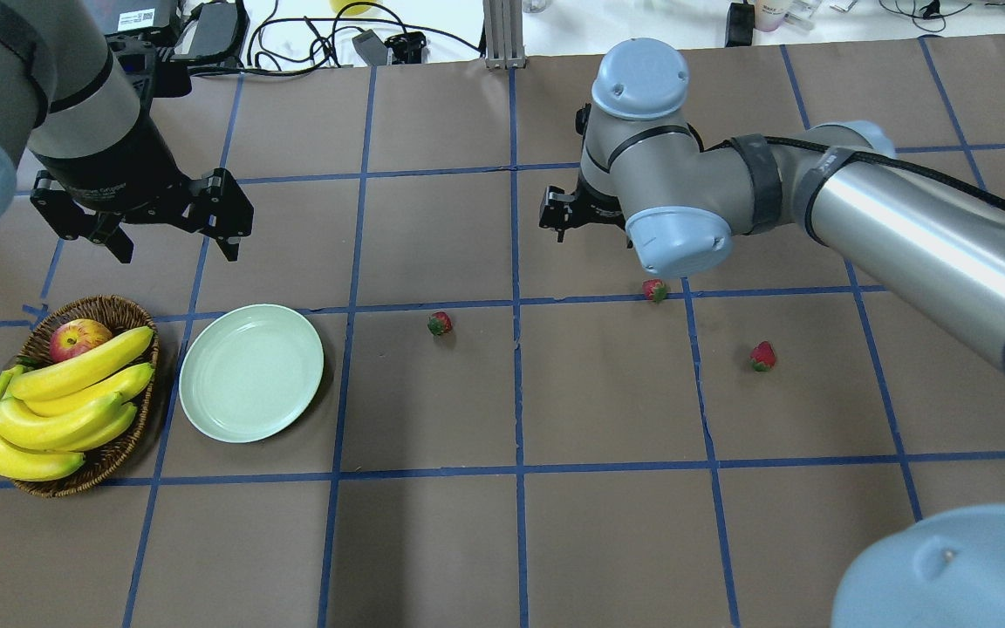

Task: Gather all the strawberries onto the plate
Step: 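Lower the right gripper onto the second strawberry and grasp it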

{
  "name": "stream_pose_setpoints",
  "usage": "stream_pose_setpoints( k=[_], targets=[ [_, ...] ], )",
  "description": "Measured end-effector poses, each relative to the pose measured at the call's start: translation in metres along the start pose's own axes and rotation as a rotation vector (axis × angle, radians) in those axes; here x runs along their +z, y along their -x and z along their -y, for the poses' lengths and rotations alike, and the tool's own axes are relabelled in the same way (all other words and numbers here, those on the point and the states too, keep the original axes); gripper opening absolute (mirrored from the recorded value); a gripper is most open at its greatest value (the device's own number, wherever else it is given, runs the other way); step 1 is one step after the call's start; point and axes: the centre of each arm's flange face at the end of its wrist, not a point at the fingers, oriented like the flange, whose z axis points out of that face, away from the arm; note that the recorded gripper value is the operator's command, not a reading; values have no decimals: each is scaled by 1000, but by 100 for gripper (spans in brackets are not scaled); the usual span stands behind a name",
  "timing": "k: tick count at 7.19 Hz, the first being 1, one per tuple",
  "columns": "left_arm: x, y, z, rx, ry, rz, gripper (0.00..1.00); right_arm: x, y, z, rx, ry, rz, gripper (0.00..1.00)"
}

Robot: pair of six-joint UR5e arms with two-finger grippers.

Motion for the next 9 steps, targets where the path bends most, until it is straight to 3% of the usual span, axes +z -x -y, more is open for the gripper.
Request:
stream_pose_setpoints(
  k=[3, 5, 7, 9],
  targets=[
    [8, 7, 1, -13, 3, 5, 100, 27, -39, 1, -248, 32, -82, 91],
    [11, 12, 1, -18, 5, 8, 100, 64, -50, -18, -274, 55, -91, 82],
    [11, 13, 3, -9, -9, 6, 100, 87, -58, -24, -259, 74, -90, 33],
    [13, 22, 8, -26, -25, 5, 100, 90, -60, -24, -244, 81, -87, 10]
  ],
)
